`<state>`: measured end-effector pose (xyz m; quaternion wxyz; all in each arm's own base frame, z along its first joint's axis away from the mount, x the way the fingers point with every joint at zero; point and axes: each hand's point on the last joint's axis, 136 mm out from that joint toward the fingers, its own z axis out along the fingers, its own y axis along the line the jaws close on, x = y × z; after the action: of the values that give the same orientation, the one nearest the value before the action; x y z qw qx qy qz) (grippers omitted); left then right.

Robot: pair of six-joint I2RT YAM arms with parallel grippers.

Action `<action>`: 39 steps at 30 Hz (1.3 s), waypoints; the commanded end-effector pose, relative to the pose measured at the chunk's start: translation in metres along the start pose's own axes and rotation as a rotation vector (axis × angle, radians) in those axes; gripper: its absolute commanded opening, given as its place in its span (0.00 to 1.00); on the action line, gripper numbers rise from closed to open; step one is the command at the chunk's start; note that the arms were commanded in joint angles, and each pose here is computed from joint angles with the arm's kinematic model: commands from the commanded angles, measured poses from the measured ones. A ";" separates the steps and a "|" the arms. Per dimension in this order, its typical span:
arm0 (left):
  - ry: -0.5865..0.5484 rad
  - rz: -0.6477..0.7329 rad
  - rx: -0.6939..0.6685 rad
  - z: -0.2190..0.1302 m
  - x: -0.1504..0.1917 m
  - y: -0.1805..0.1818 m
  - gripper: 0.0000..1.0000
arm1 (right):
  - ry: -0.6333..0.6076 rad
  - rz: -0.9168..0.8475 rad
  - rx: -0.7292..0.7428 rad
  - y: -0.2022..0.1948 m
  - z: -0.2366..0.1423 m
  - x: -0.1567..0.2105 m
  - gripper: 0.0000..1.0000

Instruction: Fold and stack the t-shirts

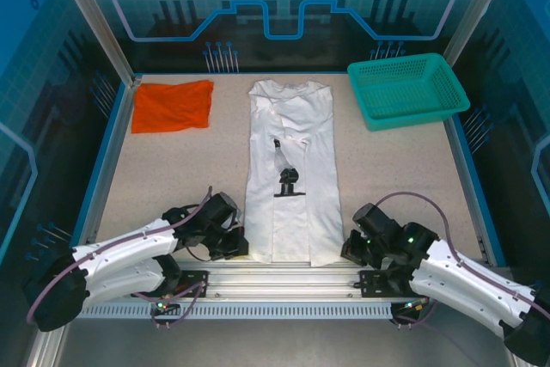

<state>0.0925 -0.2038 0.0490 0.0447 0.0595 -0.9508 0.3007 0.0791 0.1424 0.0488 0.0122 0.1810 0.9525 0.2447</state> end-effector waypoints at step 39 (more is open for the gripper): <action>-0.292 -0.197 0.098 -0.056 -0.312 -0.054 0.00 | -0.185 0.120 0.024 0.121 0.013 -0.311 0.00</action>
<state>0.3947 -0.1931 0.0741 -0.0412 0.2111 -0.9228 0.3196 0.4011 0.1420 0.0718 0.0836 0.2588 0.9403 0.2046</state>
